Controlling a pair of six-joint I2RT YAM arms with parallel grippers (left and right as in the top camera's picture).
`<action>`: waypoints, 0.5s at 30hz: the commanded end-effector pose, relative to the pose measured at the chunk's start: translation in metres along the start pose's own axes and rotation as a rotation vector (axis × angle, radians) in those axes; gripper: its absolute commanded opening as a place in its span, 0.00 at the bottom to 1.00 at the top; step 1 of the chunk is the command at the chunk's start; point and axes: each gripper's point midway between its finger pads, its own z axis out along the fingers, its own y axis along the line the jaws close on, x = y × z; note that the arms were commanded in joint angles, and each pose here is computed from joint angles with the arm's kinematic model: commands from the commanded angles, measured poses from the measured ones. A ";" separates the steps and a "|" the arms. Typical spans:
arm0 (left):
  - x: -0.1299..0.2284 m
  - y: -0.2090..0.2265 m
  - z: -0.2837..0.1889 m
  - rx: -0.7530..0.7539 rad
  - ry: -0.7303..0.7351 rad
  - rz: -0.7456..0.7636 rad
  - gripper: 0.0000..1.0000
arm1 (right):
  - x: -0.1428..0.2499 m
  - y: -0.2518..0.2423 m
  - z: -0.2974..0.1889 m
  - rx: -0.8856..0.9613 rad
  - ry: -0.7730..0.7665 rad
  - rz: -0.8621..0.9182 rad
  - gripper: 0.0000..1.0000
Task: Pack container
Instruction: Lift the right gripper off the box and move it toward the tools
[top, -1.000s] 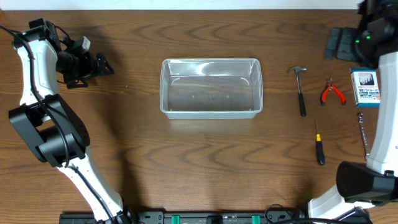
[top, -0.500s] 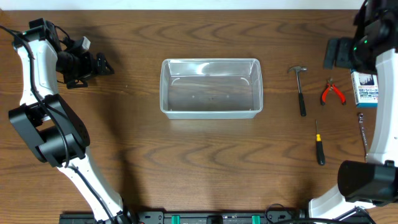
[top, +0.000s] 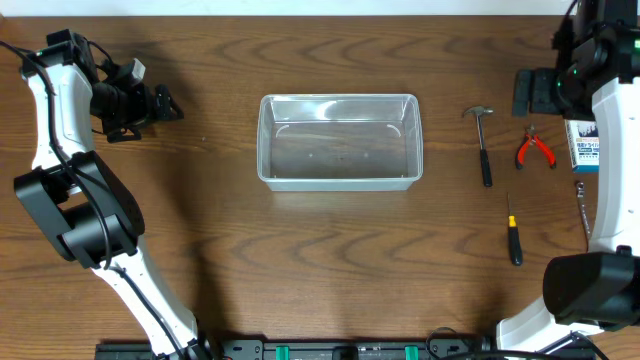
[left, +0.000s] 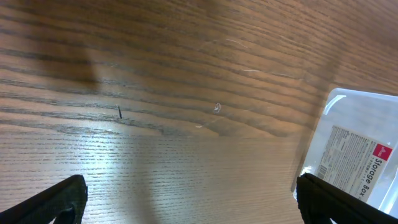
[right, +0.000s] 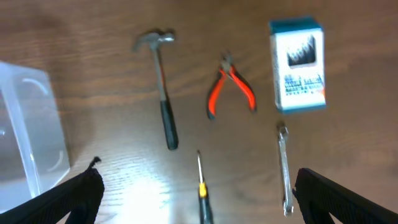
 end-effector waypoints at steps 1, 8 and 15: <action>-0.006 -0.005 -0.017 -0.012 -0.043 0.019 0.98 | 0.008 0.023 0.016 -0.129 0.019 -0.155 0.99; -0.006 -0.005 -0.017 -0.012 -0.043 0.019 0.98 | 0.019 0.027 0.049 -0.137 0.045 -0.168 0.99; -0.006 -0.005 -0.017 -0.012 -0.043 0.019 0.98 | 0.023 0.029 0.067 -0.140 0.040 -0.268 0.99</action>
